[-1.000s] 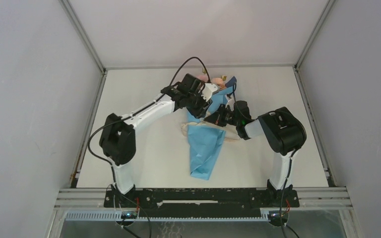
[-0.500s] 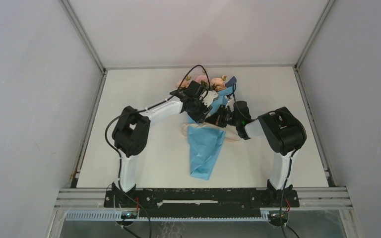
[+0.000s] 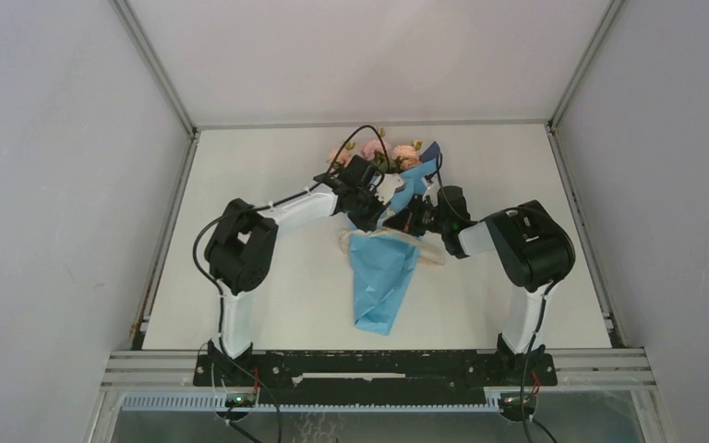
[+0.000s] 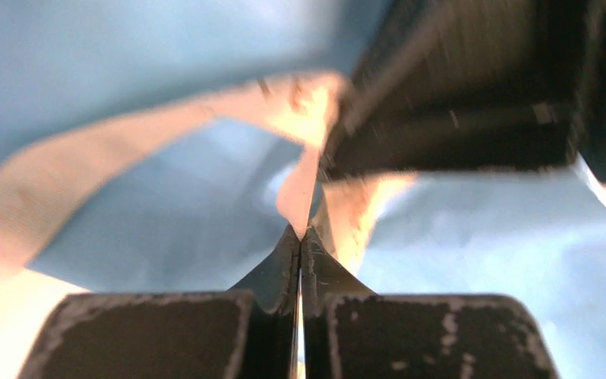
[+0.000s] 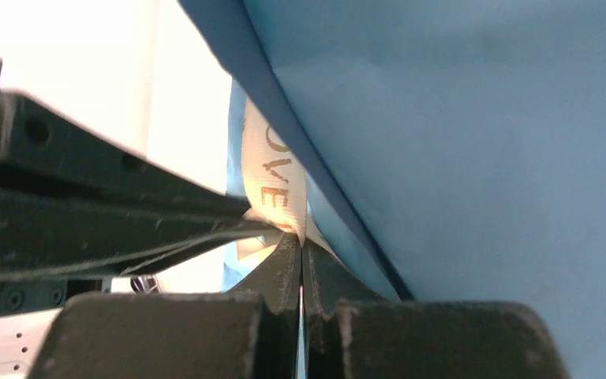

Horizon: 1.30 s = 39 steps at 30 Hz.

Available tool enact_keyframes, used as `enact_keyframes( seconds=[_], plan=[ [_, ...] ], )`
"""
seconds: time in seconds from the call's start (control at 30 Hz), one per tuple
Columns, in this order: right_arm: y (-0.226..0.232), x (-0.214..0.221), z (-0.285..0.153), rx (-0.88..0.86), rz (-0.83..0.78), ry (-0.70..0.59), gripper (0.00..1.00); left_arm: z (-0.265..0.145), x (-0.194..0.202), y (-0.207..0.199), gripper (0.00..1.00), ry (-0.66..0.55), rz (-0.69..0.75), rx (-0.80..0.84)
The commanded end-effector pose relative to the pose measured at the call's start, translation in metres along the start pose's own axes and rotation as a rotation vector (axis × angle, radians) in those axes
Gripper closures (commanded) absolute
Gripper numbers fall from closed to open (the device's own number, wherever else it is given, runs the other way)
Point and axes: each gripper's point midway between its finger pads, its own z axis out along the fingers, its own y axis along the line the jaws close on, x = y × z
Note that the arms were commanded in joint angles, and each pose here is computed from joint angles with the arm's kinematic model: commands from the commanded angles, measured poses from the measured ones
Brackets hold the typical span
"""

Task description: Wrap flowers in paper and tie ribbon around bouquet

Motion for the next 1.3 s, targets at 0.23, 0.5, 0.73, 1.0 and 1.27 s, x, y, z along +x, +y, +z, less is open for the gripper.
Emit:
enact_keyframes(
  seconds=[0.23,0.5,0.73,1.0,1.27],
  plan=[
    [0.0,-0.015,-0.007,0.027,-0.054,-0.024,0.99,-0.092,-0.002,-0.056,1.0,-0.123,0.077,0.185],
    [-0.003,0.008,-0.002,0.059,-0.099,0.057,0.99,-0.112,0.021,-0.047,1.0,-0.131,0.066,0.131],
    [-0.014,0.035,-0.005,0.116,-0.141,0.158,0.99,-0.101,0.075,-0.005,0.93,-0.095,-0.157,0.007],
    [-0.008,0.043,-0.005,0.095,-0.159,0.196,0.99,-0.125,0.069,-0.02,0.52,-0.09,0.06,0.081],
    [0.0,0.04,-0.006,0.087,-0.15,0.196,0.99,-0.104,0.033,-0.07,0.32,-0.097,0.482,0.167]
  ],
)
